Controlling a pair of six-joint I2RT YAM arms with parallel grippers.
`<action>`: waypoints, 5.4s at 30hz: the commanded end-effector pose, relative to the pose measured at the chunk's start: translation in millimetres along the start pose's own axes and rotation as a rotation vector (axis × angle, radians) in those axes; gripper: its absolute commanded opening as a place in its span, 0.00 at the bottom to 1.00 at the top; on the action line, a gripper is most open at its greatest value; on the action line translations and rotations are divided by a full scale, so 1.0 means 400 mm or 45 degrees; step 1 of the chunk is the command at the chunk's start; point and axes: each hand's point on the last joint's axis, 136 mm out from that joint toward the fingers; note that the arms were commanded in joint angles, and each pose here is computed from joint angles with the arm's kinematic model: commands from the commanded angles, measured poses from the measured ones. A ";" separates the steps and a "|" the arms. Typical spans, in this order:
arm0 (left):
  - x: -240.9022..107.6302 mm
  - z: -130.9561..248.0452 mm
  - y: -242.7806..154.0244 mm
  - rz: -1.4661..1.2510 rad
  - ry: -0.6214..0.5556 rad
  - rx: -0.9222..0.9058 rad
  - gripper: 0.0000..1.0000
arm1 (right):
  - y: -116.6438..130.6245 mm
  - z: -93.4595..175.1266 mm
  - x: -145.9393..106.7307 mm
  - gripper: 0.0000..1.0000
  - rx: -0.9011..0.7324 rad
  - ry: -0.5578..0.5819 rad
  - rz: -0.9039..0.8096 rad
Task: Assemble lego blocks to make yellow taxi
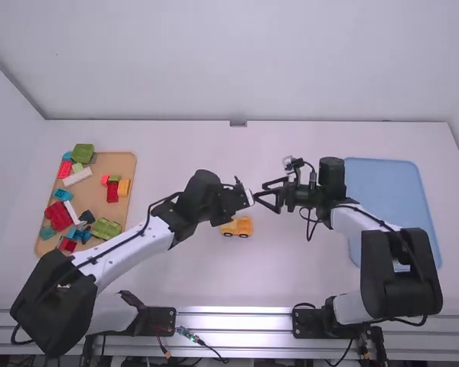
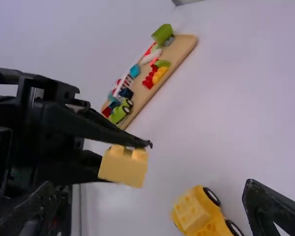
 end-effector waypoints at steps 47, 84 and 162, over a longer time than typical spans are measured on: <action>0.036 -0.006 0.015 -0.051 -0.059 0.118 0.02 | 0.017 -0.113 -0.026 0.54 0.050 0.109 -0.155; 0.060 0.051 0.021 0.124 -0.176 0.038 0.99 | -0.026 -0.087 -0.006 0.14 -0.032 0.058 0.185; 0.053 0.061 -0.102 0.265 -0.452 -0.760 0.73 | 0.170 -0.029 -0.096 0.00 0.260 0.143 0.976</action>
Point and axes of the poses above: each hand's point on the last joint's axis, 136 mm out from that joint toward the fingers, its own z axis back along the fingers, its own y axis along the line the jaws close on, x = y × z, and after that the axes turned 6 degrees about -z, right-handed
